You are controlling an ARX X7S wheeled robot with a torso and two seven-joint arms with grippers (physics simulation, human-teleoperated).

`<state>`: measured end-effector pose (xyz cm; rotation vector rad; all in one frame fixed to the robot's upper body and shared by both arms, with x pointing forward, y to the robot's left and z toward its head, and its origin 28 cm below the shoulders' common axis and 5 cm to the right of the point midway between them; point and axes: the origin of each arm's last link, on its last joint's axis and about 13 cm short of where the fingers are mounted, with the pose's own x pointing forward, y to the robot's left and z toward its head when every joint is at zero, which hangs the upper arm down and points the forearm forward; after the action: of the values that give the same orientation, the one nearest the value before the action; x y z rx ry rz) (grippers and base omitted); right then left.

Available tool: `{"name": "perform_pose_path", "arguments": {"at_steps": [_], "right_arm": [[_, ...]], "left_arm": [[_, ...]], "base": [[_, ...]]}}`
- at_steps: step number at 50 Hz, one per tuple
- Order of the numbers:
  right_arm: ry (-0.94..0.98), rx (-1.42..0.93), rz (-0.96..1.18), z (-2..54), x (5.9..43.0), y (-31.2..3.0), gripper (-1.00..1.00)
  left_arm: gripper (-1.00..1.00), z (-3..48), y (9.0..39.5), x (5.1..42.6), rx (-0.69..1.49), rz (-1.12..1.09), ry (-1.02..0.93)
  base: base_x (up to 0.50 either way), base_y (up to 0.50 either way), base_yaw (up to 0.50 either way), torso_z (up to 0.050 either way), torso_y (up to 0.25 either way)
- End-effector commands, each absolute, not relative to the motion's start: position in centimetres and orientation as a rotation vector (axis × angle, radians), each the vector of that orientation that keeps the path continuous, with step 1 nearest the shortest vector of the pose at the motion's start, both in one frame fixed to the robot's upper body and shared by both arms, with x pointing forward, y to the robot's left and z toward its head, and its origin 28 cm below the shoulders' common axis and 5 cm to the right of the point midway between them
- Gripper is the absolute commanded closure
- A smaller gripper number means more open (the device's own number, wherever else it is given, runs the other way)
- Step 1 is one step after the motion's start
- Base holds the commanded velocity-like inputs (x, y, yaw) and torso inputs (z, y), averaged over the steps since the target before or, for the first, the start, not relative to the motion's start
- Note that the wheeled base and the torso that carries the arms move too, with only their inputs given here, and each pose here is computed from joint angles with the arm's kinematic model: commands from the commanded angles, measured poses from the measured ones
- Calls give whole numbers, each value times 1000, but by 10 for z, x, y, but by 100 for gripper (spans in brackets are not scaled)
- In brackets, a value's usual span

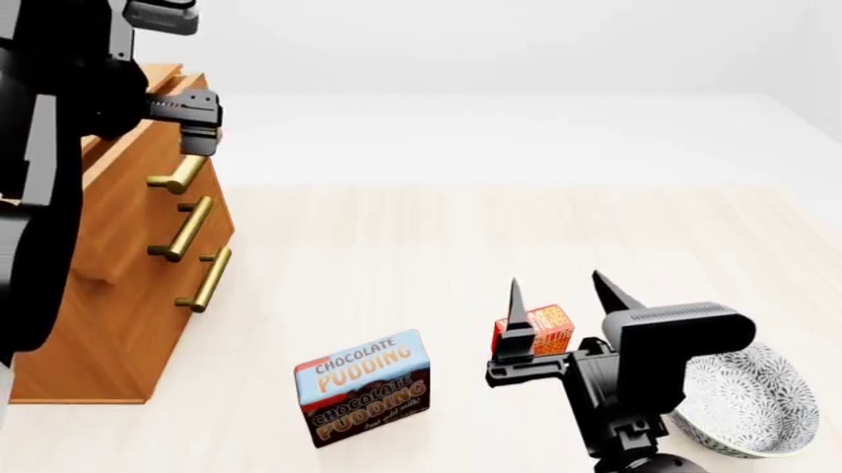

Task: Put the butter at the back in the top drawer of the cabinet and close it.

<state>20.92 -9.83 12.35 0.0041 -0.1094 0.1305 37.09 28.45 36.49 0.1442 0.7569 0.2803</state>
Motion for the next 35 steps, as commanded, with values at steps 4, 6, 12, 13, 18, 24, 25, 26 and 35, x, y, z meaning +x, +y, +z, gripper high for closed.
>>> {"name": "perform_pose_path", "arguments": {"at_steps": [4, 6, 12, 13, 18, 24, 25, 26, 35], "right_arm": [[-104, 0, 135, 122, 209, -97, -100], [-104, -1, 136, 123, 209, -97, -100], [-105, -2, 138, 123, 208, -97, -100], [-105, -2, 138, 122, 208, -96, -100], [-102, -3, 140, 121, 208, -96, -100], [-101, -3, 138, 121, 208, -96, -100], [-100, -3, 139, 121, 208, -96, -100], [-100, -3, 139, 121, 208, -96, -100], [-96, -5, 139, 120, 209, -96, -100]], "left_arm": [[-100, 362, 287, 372, 148, 314, 748], [-100, 361, 288, 372, 146, 319, 750], [-100, 358, 289, 373, 141, 321, 755], [-100, 356, 288, 373, 138, 318, 756], [-100, 350, 287, 375, 142, 316, 765], [-100, 346, 289, 376, 143, 335, 770], [-100, 345, 290, 376, 149, 338, 770], [-100, 344, 290, 377, 153, 339, 769], [-100, 341, 293, 378, 152, 347, 765]], "base": [[0, 0, 0, 0, 0], [0, 0, 0, 0, 0], [0, 0, 0, 0, 0], [0, 0, 0, 0, 0], [0, 0, 0, 0, 0], [0, 0, 0, 0, 0], [0, 0, 0, 0, 0], [0, 0, 0, 0, 0], [0, 0, 0, 0, 0]]}}
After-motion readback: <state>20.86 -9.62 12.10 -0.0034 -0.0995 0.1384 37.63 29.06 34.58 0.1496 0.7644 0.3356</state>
